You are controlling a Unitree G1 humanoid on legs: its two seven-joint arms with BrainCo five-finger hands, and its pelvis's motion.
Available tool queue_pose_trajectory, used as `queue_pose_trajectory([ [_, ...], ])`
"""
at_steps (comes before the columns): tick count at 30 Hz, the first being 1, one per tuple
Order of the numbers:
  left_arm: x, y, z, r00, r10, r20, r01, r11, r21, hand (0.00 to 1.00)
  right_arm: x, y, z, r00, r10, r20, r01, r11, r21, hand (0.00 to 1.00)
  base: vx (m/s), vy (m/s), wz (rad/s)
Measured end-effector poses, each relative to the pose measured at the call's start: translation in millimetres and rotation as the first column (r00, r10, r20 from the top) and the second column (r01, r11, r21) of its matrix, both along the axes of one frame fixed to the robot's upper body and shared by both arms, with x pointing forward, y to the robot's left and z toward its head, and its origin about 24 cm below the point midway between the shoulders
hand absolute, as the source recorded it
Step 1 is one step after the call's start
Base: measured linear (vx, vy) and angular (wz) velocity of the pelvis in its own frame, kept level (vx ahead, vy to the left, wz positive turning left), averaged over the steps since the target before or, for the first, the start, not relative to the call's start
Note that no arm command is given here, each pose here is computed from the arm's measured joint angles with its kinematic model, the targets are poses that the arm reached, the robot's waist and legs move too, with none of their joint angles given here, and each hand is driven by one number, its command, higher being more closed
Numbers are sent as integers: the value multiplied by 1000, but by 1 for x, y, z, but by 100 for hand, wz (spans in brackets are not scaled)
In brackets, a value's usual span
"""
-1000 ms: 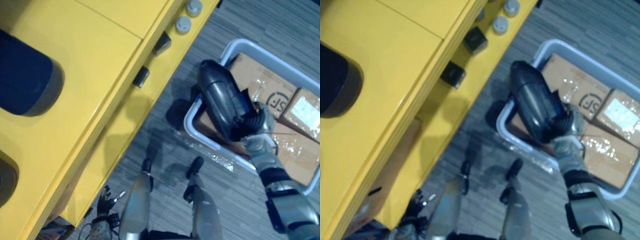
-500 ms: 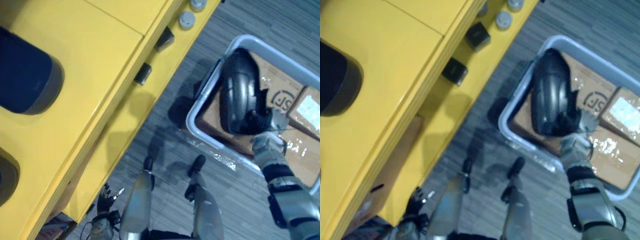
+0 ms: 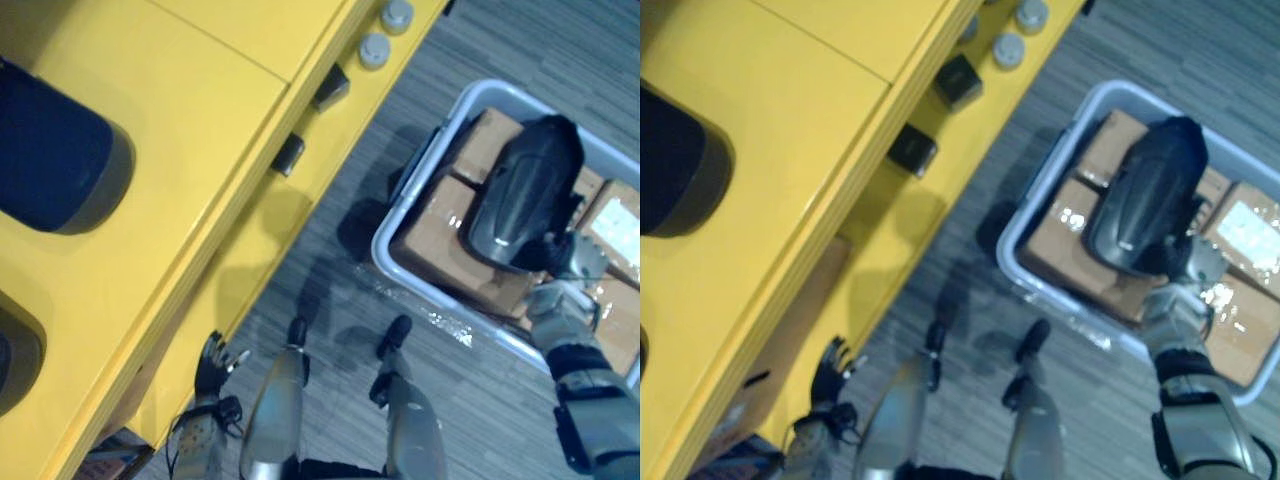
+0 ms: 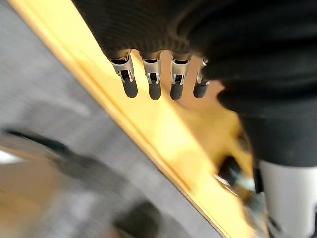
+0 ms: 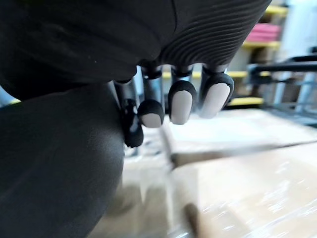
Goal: Walk over and take plastic housings, then place them on the shelf
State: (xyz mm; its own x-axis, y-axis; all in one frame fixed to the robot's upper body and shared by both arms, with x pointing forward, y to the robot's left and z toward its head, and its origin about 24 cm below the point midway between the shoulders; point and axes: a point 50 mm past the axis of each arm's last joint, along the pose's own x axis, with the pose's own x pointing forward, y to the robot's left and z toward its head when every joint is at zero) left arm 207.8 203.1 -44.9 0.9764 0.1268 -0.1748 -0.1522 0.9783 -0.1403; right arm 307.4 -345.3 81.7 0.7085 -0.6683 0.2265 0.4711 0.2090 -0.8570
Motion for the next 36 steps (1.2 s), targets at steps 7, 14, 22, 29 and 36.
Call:
queue_pose_trajectory([
  [7, 23, -41, 33, 946, -311, 90, 314, 949, -20, 0, -19, 12, -3, 984, 39, 172, -44, 999, 29, 100, 32, -12, -12],
  [14, 43, -66, 74, 891, -420, 173, 427, 904, -4, 0, -31, 45, -12, 951, 86, 296, -119, 988, 95, 100, 53, -20, -21],
  [22, 46, -85, 65, 889, -457, 33, 458, 886, -72, 0, -44, 66, -13, 912, 191, 364, -212, 977, 17, 100, -20, -22, -4],
  [29, 56, -94, 63, 873, -484, -60, 481, 875, -61, 0, -46, 79, -12, 866, 346, 361, -345, 936, -70, 100, 6, -7, -3],
  [36, 54, -86, 33, 846, -480, -232, 473, 877, -90, 0, -47, 103, -31, 820, 530, 217, -528, 846, -74, 100, 37, 12, -6],
])
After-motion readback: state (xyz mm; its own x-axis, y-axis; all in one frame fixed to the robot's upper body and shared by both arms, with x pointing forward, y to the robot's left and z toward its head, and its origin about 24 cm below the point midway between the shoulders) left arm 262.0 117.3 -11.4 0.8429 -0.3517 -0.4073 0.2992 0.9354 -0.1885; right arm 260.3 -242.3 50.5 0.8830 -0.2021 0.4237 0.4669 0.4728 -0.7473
